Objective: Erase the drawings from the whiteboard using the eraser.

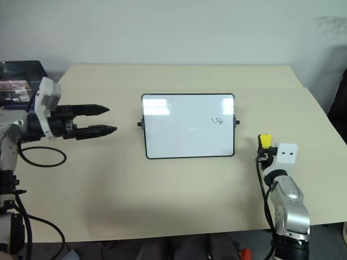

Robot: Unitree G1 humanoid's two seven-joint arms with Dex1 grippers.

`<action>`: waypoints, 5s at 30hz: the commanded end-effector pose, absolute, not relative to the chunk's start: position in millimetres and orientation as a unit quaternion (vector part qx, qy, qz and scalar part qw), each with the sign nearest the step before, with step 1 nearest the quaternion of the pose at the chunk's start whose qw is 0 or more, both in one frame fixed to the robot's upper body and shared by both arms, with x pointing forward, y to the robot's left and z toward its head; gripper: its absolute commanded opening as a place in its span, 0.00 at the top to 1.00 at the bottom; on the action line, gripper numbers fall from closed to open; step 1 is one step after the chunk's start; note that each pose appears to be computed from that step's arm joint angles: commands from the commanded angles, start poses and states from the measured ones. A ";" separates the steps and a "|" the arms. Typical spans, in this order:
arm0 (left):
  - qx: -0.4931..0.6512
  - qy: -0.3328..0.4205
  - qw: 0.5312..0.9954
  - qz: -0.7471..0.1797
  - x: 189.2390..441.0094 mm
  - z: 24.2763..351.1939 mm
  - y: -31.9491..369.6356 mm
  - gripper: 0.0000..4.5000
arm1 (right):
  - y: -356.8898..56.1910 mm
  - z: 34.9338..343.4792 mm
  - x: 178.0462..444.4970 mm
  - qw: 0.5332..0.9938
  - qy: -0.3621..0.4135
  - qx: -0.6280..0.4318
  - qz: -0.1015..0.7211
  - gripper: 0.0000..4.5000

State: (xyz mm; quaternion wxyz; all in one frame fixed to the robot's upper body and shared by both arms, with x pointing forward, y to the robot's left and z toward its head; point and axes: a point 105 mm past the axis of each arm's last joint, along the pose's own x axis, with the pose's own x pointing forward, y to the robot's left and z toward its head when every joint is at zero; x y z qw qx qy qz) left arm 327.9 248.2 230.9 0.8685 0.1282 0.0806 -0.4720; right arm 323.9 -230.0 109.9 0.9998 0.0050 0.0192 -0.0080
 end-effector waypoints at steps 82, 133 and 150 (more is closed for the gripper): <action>0.146 0.062 0.876 -0.455 323.9 243.7 252.9 0.00 | -159.5 137.5 376.7 0.896 0.121 -0.389 0.175 0.77; 0.146 0.056 0.876 -0.455 327.7 244.4 248.8 0.00 | -100.6 188.9 381.5 0.931 0.022 -0.284 0.227 0.77; 0.138 0.064 0.869 -0.472 331.8 236.8 243.1 0.00 | -271.4 194.2 327.9 0.990 0.114 -0.077 -0.012 0.77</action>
